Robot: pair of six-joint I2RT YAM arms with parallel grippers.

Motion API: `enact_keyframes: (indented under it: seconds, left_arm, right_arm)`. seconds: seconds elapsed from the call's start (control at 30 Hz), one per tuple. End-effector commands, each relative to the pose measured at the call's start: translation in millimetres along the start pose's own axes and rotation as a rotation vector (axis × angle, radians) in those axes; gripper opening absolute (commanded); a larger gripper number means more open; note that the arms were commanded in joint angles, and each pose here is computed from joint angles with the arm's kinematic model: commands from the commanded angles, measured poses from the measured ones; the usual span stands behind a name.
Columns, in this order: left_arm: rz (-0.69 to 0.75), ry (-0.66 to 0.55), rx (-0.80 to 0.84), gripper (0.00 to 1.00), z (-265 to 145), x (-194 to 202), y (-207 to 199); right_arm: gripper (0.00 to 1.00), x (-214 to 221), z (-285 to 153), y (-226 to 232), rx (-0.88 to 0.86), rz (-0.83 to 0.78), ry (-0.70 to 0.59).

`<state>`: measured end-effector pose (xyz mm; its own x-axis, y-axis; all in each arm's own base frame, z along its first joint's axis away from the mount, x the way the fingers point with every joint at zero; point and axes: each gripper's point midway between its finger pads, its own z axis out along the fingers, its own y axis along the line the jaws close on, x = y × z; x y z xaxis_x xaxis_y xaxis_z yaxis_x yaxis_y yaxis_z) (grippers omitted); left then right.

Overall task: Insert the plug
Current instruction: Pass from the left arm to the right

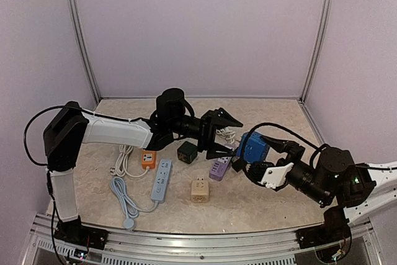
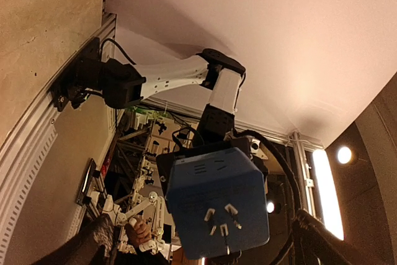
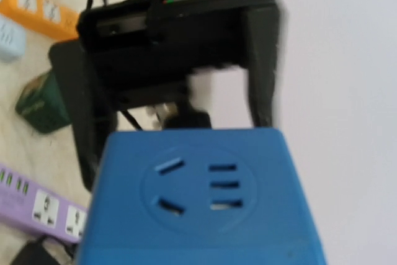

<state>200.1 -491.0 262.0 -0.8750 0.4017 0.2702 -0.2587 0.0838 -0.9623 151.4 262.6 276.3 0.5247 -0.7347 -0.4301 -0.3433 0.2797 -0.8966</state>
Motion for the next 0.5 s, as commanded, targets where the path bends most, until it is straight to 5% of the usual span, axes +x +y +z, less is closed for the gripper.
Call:
enact_keyframes:
  seconds: [0.0,0.23,0.47]
  left_arm:
    - [0.081,-0.135,0.006,0.99,-34.1,-18.2,-13.1]
    - [0.076,-0.198,-0.084,0.99,-39.7,-26.9,10.8]
    - [0.12,-0.582,-0.669,0.99,-103.5,-51.7,66.5]
  right_arm:
    - [0.0,-14.7,-12.3,-38.1,0.037,0.201,-0.05]
    - [0.0,-14.8,-19.9,-65.5,0.09,0.363,-0.047]
    - [0.0,-3.8,-35.2,-111.5,0.204,0.564,-0.005]
